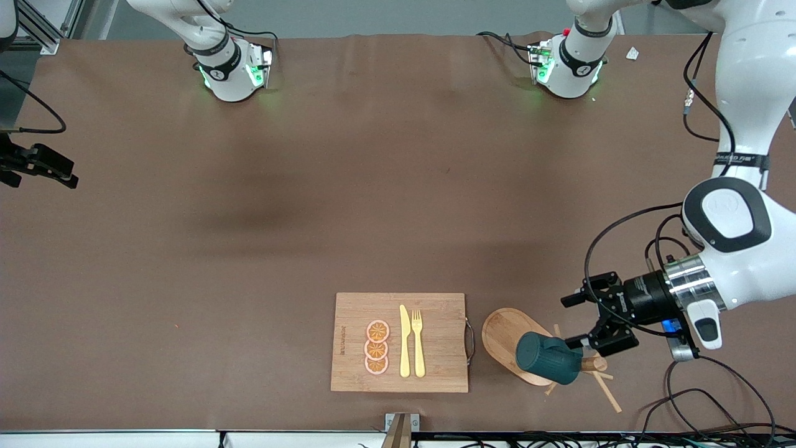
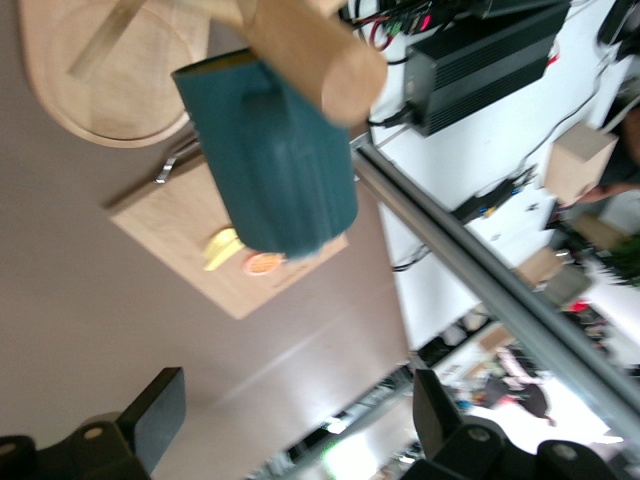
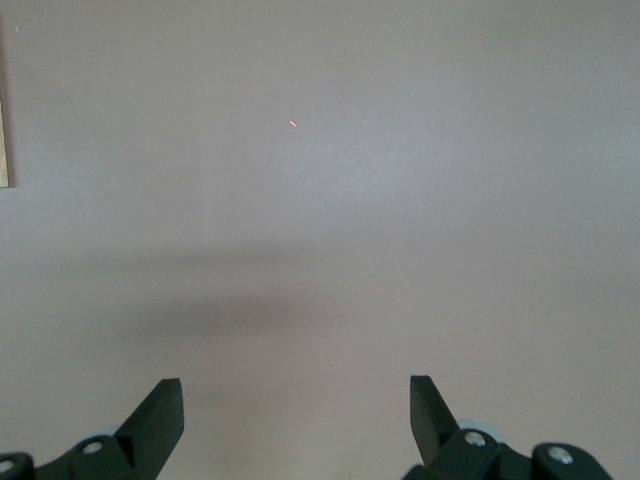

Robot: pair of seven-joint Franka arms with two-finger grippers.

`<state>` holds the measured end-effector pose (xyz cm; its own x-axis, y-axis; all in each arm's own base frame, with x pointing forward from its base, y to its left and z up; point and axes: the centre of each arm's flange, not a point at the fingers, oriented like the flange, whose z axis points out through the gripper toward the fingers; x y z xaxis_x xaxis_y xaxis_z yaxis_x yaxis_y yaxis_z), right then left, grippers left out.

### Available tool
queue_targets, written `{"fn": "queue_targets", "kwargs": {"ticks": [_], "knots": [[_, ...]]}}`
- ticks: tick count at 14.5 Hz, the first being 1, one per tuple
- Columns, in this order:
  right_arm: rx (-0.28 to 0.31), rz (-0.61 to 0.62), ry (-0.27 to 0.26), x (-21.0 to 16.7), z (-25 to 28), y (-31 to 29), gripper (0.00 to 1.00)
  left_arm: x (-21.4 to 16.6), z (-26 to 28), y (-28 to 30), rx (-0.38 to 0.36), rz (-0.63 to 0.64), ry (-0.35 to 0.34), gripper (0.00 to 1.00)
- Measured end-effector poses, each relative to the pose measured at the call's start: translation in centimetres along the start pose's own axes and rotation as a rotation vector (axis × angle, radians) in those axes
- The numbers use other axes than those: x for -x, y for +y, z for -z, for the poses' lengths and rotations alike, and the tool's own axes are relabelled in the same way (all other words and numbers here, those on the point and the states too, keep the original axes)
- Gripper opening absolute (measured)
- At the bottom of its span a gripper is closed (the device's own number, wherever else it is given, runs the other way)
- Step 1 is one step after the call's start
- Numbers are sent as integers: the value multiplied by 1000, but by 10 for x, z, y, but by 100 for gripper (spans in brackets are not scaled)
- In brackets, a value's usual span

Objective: Pass cup and hang on rack

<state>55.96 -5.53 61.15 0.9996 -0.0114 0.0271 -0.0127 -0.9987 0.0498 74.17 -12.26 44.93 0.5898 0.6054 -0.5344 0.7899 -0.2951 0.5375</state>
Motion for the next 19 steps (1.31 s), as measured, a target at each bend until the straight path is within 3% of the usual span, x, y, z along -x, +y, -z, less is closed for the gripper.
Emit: {"fn": "queue_targets", "kwargs": {"ticks": [4,8,13,15,19], "knots": [[0,0,0,0,0,0,100,43,24,4,-182,-148,82,100],[0,0,0,0,0,0,100,92,58,2,-412,-360,188,100],[0,0,0,0,0,0,100,128,106,-2,-614,-526,347,100],[0,0,0,0,0,0,100,143,118,-2,-648,-581,364,100],[0,-1,0,0,0,1,100,165,152,-7,-739,-767,332,100]]}}
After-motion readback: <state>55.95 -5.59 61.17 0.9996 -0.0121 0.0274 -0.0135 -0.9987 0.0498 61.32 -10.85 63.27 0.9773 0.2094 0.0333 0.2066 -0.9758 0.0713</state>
